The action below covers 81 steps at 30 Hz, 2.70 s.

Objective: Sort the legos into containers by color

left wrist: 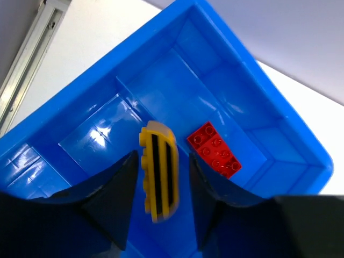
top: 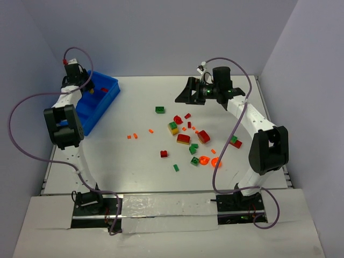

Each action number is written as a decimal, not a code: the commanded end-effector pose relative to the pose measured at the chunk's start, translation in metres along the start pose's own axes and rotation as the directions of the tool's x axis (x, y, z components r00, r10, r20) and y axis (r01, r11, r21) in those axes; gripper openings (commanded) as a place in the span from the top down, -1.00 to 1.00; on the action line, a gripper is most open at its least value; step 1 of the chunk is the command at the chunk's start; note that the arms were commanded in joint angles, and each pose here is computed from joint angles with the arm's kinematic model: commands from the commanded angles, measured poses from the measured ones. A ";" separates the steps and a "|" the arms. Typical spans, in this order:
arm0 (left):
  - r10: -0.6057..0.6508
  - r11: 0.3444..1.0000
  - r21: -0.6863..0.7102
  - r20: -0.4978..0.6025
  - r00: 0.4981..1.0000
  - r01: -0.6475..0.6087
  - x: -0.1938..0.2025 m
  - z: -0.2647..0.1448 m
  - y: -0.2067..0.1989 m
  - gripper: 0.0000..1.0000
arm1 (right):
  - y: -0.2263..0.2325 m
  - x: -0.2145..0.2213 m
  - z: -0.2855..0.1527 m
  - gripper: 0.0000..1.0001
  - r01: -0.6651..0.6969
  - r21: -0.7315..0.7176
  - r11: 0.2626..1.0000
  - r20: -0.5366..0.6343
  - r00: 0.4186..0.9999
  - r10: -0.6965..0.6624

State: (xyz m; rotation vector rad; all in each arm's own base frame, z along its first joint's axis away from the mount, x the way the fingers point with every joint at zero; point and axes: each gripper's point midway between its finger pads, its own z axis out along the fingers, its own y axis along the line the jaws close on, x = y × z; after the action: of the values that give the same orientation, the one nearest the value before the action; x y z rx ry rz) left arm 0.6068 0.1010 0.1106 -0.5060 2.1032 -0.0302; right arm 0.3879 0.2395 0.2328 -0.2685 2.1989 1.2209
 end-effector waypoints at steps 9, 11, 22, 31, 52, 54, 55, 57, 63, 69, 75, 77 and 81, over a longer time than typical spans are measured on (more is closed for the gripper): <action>0.053 0.965 0.250 0.129 0.990 -0.084 -0.073 -0.075 -0.058 -0.39 | 0.021 -0.018 -0.014 -0.97 0.080 -0.007 0.997 0.058 0.995 -0.079; 0.119 0.905 0.391 0.151 0.981 -0.170 -0.073 -0.109 -0.085 -0.38 | 0.023 -0.018 -0.018 -0.97 0.096 0.001 0.995 0.067 0.993 -0.095; 0.734 0.173 0.835 0.245 0.633 -0.523 0.175 -0.311 -0.201 -0.54 | -0.035 -0.011 -0.061 -1.00 0.070 0.163 0.984 0.066 0.995 -0.081; 0.835 -0.107 0.867 0.343 0.429 -0.486 0.304 -0.375 -0.222 -0.63 | -0.092 -0.009 -0.118 -1.00 -0.024 0.325 0.946 0.128 0.992 -0.019; 0.896 -0.214 0.796 0.391 0.211 -0.566 0.374 -0.330 -0.237 -0.33 | -0.096 -0.005 -0.118 -1.00 -0.054 0.304 0.951 0.129 0.991 0.015; 0.897 -0.215 0.790 0.392 0.203 -0.574 0.377 -0.325 -0.235 -0.25 | -0.097 -0.005 -0.118 -1.00 -0.055 0.302 0.952 0.128 0.992 0.017; 0.900 -0.212 0.786 0.389 0.197 -0.581 0.379 -0.322 -0.234 -0.19 | -0.097 -0.005 -0.117 -0.99 -0.055 0.302 0.952 0.128 0.992 0.017; 0.902 -0.213 0.779 0.389 0.188 -0.590 0.381 -0.318 -0.232 -0.06 | -0.098 -0.004 -0.116 -1.00 -0.058 0.300 0.952 0.125 0.992 0.021; 0.898 -0.220 0.765 0.401 0.180 -0.606 0.382 -0.315 -0.229 0.39 | -0.099 -0.004 -0.115 -1.00 -0.060 0.298 0.953 0.122 0.992 0.024; 0.893 -0.213 0.782 0.399 0.208 -0.586 0.374 -0.329 -0.226 0.94 | -0.099 -0.003 -0.116 -1.00 -0.054 0.300 0.953 0.121 0.992 0.018; 0.844 0.022 0.851 0.266 0.467 -0.524 0.288 -0.326 -0.230 1.00 | -0.094 -0.005 -0.119 -1.00 -0.033 0.297 0.954 0.123 0.992 -0.004; 0.775 0.165 0.847 0.205 0.597 -0.506 0.225 -0.306 -0.222 1.00 | -0.093 -0.005 -0.118 -1.00 -0.029 0.292 0.956 0.121 0.993 -0.007; 0.634 0.380 0.786 0.164 0.756 -0.489 0.129 -0.278 -0.200 1.00 | -0.095 -0.007 -0.119 -1.00 -0.015 0.302 0.953 0.119 0.993 -0.023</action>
State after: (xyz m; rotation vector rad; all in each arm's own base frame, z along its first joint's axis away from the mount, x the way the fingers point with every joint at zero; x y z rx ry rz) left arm 0.3617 -0.2073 0.1333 1.0607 2.1266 -0.5597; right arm 0.3890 0.0870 0.2050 -0.0164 2.2773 0.8739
